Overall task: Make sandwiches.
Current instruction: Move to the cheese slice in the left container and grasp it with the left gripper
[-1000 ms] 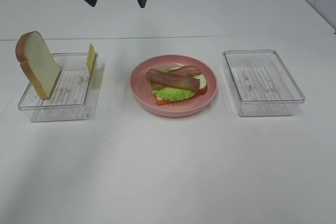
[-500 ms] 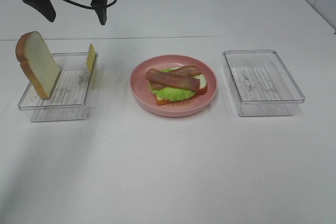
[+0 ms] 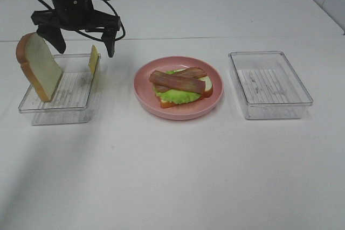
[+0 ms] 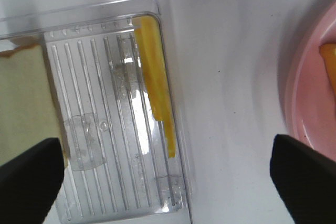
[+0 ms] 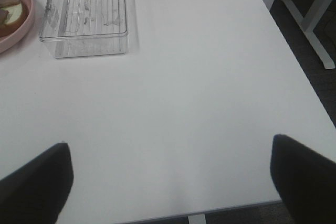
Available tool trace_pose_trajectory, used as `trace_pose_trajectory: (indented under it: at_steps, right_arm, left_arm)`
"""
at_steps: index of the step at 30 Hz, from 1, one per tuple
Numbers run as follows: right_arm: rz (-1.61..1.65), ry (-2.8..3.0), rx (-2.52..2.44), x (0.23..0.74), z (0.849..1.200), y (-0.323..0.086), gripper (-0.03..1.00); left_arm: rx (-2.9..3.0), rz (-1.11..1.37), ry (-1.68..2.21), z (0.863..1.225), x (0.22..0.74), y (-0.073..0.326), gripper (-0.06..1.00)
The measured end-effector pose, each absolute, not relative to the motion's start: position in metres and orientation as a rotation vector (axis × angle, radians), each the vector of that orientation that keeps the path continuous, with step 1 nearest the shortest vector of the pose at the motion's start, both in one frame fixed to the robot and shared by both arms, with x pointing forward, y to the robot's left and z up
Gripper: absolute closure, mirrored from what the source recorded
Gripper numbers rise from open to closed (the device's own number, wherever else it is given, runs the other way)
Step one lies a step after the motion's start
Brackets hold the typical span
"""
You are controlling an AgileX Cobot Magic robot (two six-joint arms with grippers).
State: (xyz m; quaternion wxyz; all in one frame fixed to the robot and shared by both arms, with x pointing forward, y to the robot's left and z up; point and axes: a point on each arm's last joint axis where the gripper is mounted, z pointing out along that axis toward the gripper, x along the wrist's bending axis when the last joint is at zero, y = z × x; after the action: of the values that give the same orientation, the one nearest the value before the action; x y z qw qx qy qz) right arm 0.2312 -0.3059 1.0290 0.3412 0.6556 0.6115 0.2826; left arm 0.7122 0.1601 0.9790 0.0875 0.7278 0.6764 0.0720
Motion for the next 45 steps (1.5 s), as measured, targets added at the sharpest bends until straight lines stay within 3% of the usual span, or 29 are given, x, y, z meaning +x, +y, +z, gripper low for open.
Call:
trace_pose_trajectory:
  at_steps: [14,33,36,38,41,43,44,45]
  right_arm:
    - [0.735,1.591,1.705,0.231,1.029,-0.306,-0.02]
    - [0.735,1.591,1.705,0.231,1.029,-0.306,-0.02]
    - [0.735,1.591,1.705,0.231,1.029,-0.306,-0.02]
    - [0.735,1.591,1.705,0.231,1.029,-0.306,-0.02]
    - [0.735,1.591,1.705,0.231,1.029,-0.306,-0.02]
    - [0.735,1.591,1.705,0.231,1.029,-0.306,-0.02]
    - [0.735,1.591,1.705,0.231,1.029,-0.306,-0.02]
    - [0.735,1.591,1.705,0.231,1.029,-0.306,-0.02]
  left_arm:
    - [2.169,0.135,2.075,0.936,0.719,0.156,-0.04]
    - [1.972,0.118,2.228,0.934,0.724,0.165,0.03]
    - [1.960,0.127,2.242,0.934,0.725,0.169,0.07]
    - [1.933,0.131,2.252,0.935,0.726,0.169,0.19]
    - [1.928,0.133,2.253,0.935,0.726,0.169,0.23]
    - [1.894,0.139,2.262,0.935,0.727,0.169,0.34]
    - [1.894,0.139,2.262,0.935,0.727,0.169,0.34]
    - [1.876,0.138,2.273,0.935,0.728,0.169,0.42]
